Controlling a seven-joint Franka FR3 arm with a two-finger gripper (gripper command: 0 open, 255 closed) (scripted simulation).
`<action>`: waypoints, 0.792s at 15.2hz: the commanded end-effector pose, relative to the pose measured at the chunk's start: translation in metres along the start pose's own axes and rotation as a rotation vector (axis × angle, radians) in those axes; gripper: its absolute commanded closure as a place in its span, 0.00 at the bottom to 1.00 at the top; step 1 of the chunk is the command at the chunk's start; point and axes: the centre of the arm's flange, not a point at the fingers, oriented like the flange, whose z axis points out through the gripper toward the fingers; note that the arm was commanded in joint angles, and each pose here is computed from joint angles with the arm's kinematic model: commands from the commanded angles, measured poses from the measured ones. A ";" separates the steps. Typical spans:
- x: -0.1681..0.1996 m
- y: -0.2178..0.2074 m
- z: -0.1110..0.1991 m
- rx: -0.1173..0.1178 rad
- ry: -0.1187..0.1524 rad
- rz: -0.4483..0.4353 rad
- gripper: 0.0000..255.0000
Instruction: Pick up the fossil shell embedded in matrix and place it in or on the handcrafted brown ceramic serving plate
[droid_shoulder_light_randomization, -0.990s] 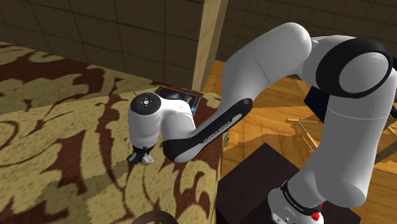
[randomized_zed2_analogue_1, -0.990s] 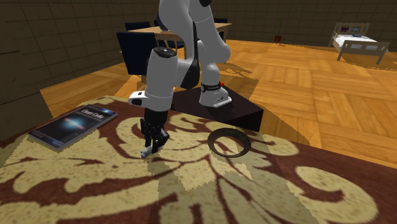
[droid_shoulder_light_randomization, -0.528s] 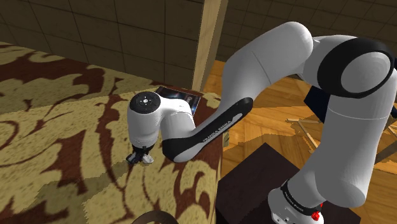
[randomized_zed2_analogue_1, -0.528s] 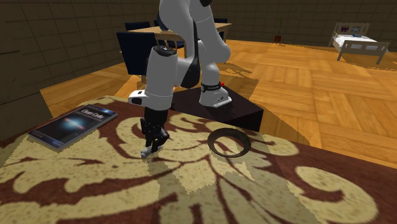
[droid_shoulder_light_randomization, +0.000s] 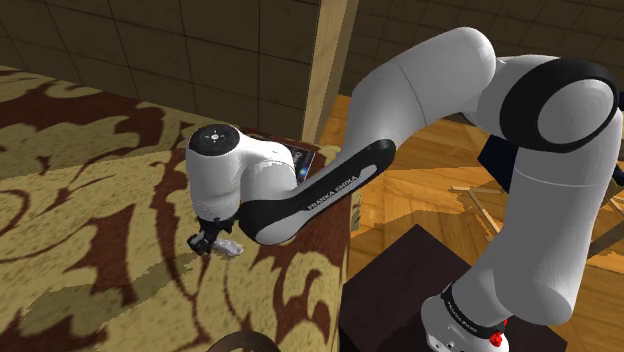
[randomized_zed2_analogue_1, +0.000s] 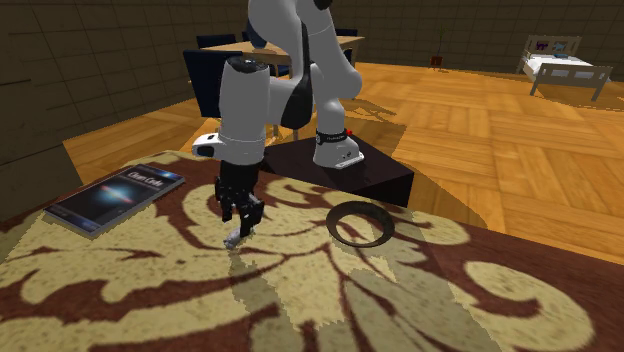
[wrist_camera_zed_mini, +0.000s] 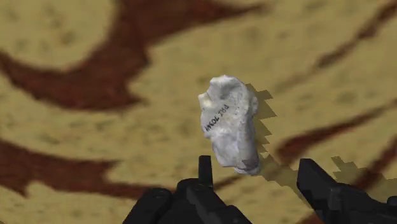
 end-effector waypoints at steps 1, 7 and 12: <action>0.023 0.008 0.017 -0.020 -0.351 -0.253 0.00; 0.012 0.010 0.047 -0.020 -0.351 -0.253 0.00; 0.009 0.011 0.055 -0.020 -0.351 -0.253 0.00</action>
